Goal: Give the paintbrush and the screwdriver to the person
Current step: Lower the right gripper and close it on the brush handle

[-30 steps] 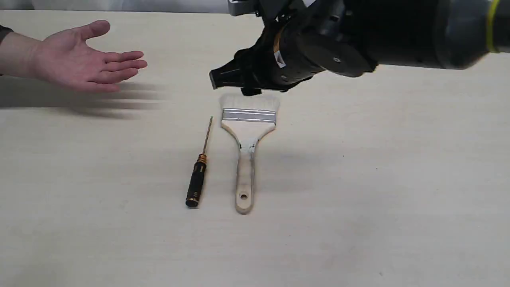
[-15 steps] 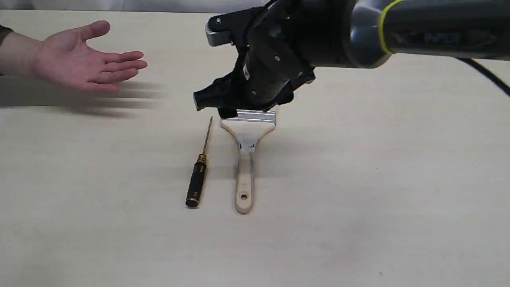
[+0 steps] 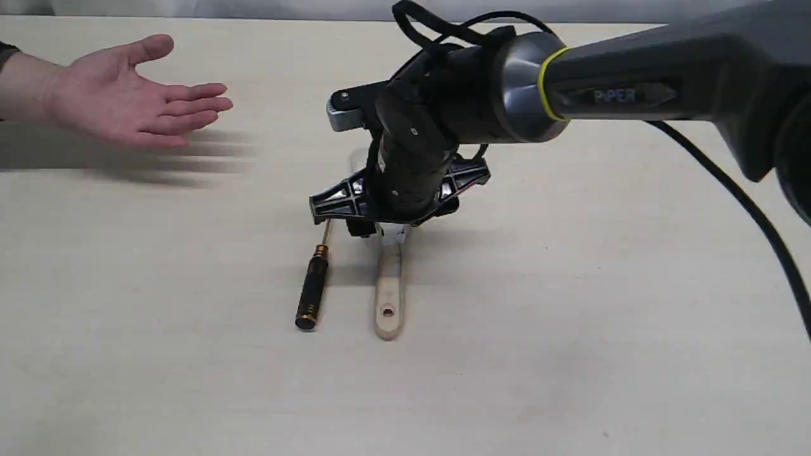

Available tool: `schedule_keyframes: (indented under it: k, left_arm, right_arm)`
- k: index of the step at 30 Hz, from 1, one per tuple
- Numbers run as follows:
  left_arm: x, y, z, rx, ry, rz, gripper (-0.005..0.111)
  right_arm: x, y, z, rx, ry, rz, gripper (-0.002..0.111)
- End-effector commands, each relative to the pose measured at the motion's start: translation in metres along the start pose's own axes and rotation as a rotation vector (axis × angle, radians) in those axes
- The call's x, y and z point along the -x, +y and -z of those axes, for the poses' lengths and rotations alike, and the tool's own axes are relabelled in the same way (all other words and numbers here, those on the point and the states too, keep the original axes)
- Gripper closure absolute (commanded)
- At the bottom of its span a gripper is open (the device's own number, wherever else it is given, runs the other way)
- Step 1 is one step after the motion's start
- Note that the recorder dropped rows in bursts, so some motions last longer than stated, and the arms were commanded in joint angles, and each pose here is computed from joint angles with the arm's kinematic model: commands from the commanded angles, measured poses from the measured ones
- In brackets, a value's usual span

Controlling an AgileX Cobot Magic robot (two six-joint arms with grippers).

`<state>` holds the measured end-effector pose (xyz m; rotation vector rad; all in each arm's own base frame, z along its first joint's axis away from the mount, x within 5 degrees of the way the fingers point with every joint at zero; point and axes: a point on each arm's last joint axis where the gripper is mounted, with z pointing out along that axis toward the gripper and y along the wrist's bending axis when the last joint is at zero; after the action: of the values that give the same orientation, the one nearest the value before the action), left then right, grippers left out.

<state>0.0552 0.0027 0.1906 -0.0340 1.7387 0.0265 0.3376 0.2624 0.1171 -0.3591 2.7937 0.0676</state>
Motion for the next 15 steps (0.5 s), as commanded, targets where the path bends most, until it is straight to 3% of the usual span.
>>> schedule_keyframes:
  k: [1, 12, 15]
  left_arm:
    - [0.000, -0.001, 0.000, -0.009, -0.004, 0.003, 0.107]
    - [0.000, -0.001, 0.000, -0.010, -0.006, 0.005, 0.107]
    - [0.000, -0.001, 0.000, -0.010, -0.006, 0.005, 0.107]
  right_arm:
    - [-0.003, 0.000, -0.010, -0.005, 0.022, 0.003, 0.048]
    - [-0.012, -0.001, -0.026, -0.029, 0.089, -0.010, 0.048]
    - [-0.013, -0.001, -0.026, -0.030, 0.099, -0.081, 0.048]
